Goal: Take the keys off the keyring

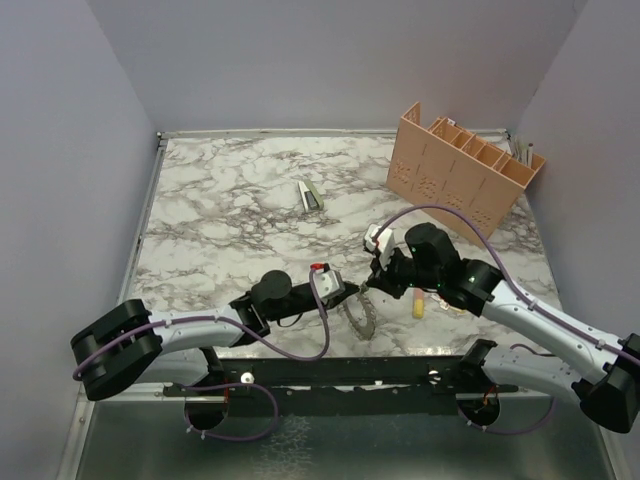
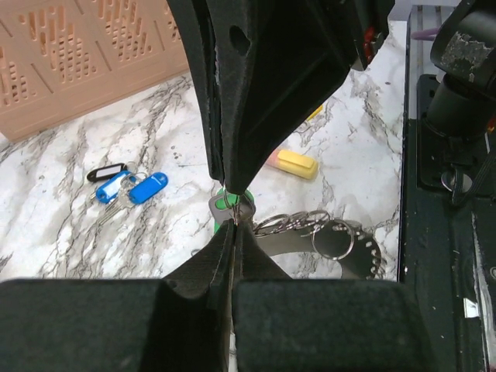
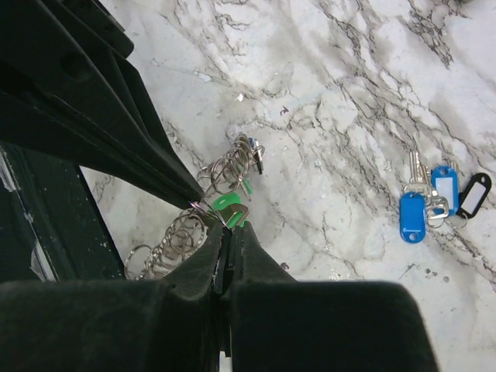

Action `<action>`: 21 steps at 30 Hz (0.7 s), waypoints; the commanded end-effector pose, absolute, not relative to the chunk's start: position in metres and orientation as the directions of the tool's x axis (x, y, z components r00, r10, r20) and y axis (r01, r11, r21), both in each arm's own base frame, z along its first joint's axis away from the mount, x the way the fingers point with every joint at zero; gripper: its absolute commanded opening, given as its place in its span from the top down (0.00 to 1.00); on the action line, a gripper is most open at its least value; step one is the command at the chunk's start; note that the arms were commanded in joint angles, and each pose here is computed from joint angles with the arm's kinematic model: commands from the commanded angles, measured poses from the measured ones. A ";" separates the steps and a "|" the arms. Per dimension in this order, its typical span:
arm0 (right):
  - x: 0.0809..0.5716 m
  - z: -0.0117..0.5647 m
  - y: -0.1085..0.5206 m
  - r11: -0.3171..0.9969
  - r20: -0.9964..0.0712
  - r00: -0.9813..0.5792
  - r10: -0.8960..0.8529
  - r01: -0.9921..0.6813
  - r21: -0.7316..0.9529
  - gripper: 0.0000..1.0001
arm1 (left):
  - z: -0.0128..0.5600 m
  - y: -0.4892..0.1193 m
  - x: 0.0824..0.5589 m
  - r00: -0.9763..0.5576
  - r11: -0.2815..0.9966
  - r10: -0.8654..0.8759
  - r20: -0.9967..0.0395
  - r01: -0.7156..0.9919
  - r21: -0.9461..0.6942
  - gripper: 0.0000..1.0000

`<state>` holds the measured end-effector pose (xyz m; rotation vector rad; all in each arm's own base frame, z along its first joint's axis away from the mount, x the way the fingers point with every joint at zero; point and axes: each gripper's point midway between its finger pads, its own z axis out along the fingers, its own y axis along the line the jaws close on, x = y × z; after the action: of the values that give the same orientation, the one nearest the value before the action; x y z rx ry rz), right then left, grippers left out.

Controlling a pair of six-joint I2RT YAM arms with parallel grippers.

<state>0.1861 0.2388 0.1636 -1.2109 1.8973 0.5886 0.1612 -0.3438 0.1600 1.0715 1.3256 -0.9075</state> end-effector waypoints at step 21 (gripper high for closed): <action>0.182 0.184 0.248 0.340 -0.821 -0.173 -0.545 -0.940 -0.028 1.00 | 0.173 -0.325 0.161 0.040 0.367 -0.023 -0.999 0.930 0.029 0.74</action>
<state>0.1871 0.2436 0.1589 -1.2207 1.9328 0.6231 0.1542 -0.3247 0.1539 0.9774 1.3496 -0.9380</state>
